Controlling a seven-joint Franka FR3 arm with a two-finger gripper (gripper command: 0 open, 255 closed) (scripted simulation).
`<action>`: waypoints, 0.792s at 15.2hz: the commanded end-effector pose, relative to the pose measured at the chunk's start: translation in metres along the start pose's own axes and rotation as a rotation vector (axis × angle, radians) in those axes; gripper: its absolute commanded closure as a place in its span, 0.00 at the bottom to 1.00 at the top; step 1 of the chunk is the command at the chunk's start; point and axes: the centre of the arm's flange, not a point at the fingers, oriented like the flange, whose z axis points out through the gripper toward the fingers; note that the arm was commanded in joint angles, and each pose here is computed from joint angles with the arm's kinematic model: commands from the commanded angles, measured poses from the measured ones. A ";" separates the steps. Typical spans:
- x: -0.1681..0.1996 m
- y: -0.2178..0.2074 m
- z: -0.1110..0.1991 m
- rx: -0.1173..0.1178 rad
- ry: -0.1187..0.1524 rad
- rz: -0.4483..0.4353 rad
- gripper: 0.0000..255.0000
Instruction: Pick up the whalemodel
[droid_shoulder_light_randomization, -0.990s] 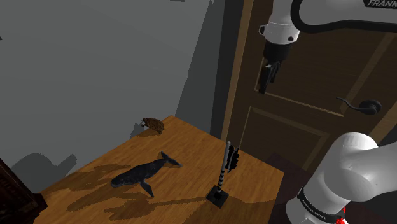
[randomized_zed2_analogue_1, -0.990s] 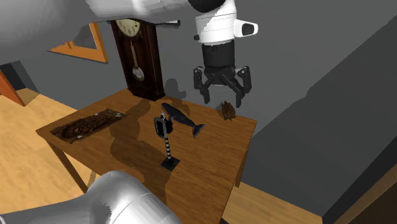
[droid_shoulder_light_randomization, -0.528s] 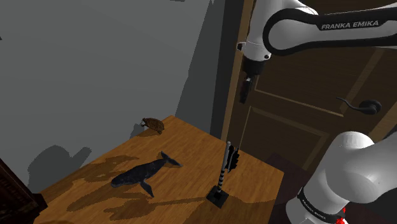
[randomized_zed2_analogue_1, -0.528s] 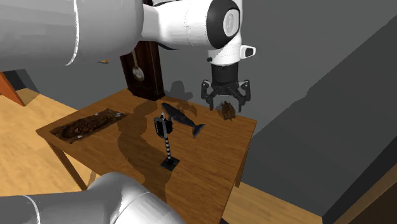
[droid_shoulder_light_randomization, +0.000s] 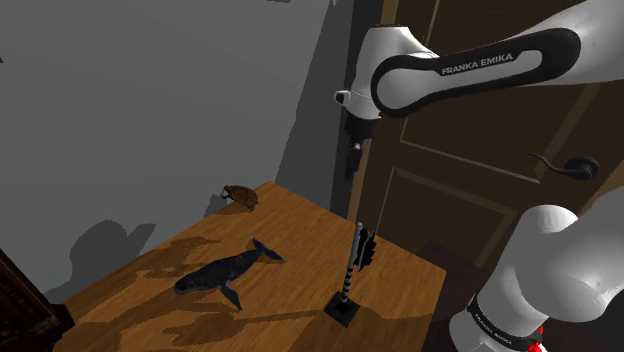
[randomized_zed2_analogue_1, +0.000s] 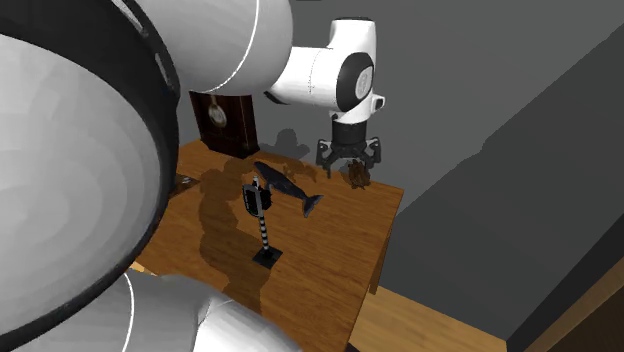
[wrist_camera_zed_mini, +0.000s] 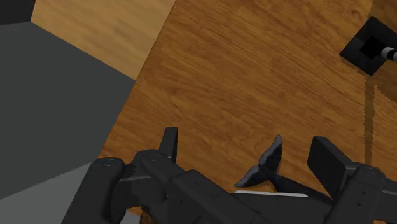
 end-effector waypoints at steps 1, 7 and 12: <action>0.018 0.000 0.018 0.015 0.019 -0.065 0.00; 0.069 -0.013 0.069 0.063 0.069 -0.255 0.00; 0.111 -0.033 0.108 0.103 0.111 -0.412 0.00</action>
